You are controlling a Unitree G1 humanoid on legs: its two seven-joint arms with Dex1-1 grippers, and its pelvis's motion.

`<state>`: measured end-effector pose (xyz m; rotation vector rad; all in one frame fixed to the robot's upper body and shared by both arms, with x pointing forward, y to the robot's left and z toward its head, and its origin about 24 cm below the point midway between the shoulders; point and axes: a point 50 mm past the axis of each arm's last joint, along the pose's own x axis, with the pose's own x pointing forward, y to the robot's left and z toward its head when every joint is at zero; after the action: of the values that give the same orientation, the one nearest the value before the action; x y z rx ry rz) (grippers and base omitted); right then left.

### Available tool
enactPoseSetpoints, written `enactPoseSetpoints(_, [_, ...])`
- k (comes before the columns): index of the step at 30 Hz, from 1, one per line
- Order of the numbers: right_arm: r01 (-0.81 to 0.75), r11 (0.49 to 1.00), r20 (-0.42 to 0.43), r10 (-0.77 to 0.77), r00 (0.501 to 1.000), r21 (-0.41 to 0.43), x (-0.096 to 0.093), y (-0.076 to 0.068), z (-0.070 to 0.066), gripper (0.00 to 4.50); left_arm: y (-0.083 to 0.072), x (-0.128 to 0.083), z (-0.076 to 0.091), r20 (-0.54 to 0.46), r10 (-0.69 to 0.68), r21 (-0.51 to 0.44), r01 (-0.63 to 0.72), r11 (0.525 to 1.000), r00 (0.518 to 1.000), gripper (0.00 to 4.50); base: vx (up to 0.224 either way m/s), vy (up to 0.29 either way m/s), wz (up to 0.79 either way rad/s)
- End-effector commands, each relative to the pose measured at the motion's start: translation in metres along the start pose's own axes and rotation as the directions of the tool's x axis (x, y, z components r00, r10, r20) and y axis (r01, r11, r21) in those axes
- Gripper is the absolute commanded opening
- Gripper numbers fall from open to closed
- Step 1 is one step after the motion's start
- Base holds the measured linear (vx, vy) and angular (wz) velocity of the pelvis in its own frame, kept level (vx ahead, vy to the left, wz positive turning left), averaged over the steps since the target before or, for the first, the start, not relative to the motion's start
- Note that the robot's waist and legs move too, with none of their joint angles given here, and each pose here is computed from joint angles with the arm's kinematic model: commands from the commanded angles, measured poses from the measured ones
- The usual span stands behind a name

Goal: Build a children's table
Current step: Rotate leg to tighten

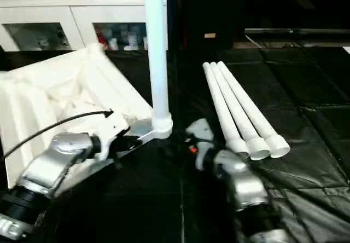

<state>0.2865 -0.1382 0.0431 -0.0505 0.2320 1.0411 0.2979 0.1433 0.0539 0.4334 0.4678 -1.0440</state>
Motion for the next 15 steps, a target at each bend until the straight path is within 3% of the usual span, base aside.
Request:
enactPoseSetpoints(1, [-0.041, 0.999, -0.001, 0.041, 0.999, -0.031, -0.001, 0.001, 0.008, 4.47, -0.007, 0.004, -0.005, -0.041, -0.079, 0.037, 0.081, 0.996, 0.996, 0.0, 0.0, 0.0, 0.0])
enactPoseSetpoints(8, [-0.193, 0.974, -0.146, 0.176, 0.974, -0.114, -0.022, -0.007, 0.025, 4.47, -0.013, -0.002, -0.01, -0.071, -0.261, 0.136, 0.269, 0.953, 0.963, 0.0, 0.0, 0.0, 0.0])
enactPoseSetpoints(15, [-0.278, 0.953, -0.18, 0.254, 0.95, -0.118, -0.019, -0.006, 0.028, 4.47, -0.018, -0.004, -0.006, -0.08, -0.364, 0.176, 0.373, 0.911, 0.928, 0.0, 0.0, 0.0, 0.0])
